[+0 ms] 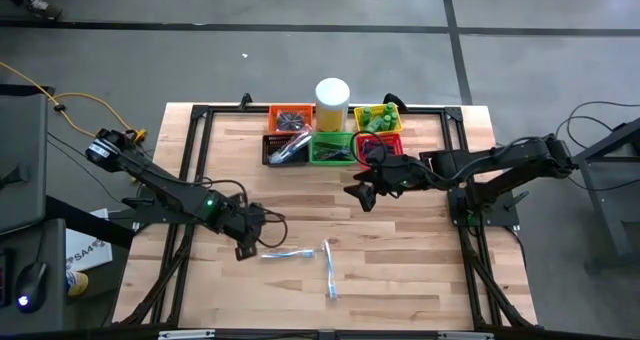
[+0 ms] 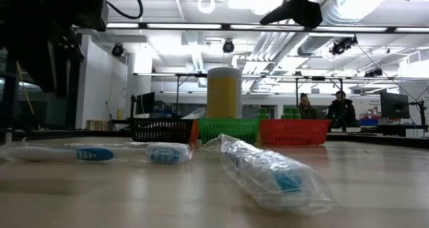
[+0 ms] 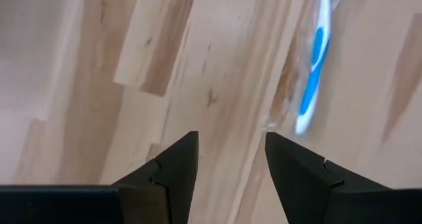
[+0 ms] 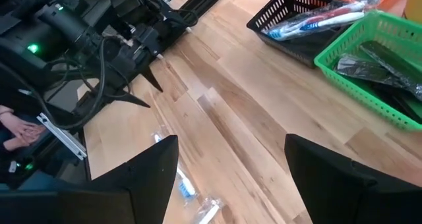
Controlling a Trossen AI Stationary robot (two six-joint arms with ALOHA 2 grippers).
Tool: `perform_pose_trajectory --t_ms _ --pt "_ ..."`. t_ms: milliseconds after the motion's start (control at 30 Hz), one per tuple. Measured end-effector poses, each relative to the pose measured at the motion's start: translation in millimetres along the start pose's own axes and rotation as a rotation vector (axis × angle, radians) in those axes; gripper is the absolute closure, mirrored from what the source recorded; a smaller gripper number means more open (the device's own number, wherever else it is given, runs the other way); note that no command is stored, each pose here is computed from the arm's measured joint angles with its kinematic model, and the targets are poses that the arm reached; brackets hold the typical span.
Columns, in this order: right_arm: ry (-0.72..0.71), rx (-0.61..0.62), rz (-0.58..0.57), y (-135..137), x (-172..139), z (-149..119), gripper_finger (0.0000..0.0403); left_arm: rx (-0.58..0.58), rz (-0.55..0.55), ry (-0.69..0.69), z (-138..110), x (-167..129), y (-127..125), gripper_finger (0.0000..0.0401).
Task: Pick & Place Travel size toiletries
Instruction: Put the blue toothbrush into the black bin
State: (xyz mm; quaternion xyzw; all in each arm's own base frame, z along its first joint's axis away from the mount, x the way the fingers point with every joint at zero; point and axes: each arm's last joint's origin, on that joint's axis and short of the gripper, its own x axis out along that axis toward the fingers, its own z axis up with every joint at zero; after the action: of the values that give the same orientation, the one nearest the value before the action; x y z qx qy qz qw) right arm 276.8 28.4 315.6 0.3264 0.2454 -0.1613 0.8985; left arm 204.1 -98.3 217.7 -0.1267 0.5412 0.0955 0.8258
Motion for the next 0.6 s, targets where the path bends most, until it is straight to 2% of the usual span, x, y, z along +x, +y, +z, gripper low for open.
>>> perform_pose_trajectory --t_ms 233,400,500,600 --pt "0.025 -0.113 0.025 1 0 -1 0.0132 -0.014 -0.034 -0.031 1 7 -2 0.0226" --pt "0.055 -0.165 0.041 3 3 -5 0.0133 0.094 -0.085 0.004 2 16 -8 0.0226" --pt "0.06 -0.327 0.09 12 15 -12 0.0133 0.151 -0.095 0.038 1 24 -11 0.0226" --pt "0.063 -0.455 0.153 24 29 -24 0.0133 0.144 -0.088 0.063 0 28 -12 0.0226"
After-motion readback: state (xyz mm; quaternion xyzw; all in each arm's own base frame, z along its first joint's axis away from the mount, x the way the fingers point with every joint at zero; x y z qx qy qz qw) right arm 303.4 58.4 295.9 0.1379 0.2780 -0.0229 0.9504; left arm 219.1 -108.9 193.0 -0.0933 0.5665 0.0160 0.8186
